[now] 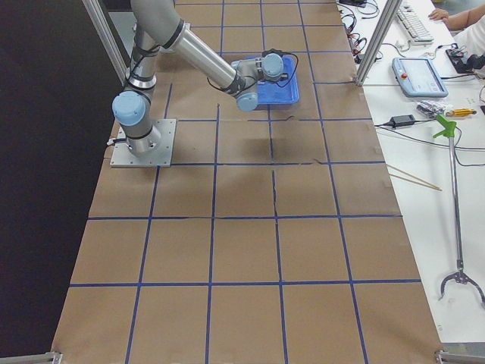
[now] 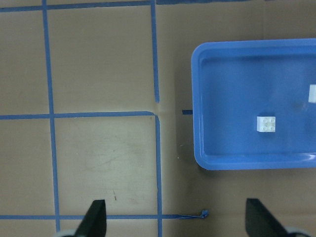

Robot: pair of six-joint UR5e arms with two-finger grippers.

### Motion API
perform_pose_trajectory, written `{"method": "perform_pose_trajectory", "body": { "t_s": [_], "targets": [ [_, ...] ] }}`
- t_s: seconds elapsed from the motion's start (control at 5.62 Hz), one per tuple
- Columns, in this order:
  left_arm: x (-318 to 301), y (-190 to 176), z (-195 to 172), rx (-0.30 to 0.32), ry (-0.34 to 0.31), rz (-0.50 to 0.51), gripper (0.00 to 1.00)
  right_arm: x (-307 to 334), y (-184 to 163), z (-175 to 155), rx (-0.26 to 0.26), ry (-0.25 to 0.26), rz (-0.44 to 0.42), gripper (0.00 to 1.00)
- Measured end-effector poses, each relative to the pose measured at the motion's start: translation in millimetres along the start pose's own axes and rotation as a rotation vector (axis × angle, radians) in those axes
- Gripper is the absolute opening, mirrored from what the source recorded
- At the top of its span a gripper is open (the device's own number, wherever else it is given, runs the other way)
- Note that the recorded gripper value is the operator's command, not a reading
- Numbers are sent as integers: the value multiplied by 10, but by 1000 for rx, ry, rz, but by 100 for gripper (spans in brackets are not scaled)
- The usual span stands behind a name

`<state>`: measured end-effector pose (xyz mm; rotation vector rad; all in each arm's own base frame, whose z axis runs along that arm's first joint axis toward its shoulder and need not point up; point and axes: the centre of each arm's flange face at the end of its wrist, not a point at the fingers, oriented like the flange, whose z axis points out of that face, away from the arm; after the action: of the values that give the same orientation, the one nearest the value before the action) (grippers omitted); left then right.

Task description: Assemble white blocks and place on blue tray

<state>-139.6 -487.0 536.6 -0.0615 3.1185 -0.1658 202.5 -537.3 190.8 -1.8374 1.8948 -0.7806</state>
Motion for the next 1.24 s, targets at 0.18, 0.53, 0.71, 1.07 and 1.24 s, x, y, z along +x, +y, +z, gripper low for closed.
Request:
{"method": "perform_pose_trajectory", "body": {
  "t_s": [0.18,0.53,0.71,1.07,1.24],
  "targets": [
    [-34,26,19,5,0,-11,99,-105,77,120,0,0,-1,34],
    [-29,50,51,4,1,-11,99,-210,112,422,2,-15,-25,34],
    [-25,47,63,2,3,-10,99,-240,84,468,3,-20,-30,34],
    [-16,48,67,2,4,-8,99,-252,68,464,3,-18,-29,33],
    [-14,41,72,2,4,-8,99,-285,69,461,4,-21,-24,33]
  ]
}}
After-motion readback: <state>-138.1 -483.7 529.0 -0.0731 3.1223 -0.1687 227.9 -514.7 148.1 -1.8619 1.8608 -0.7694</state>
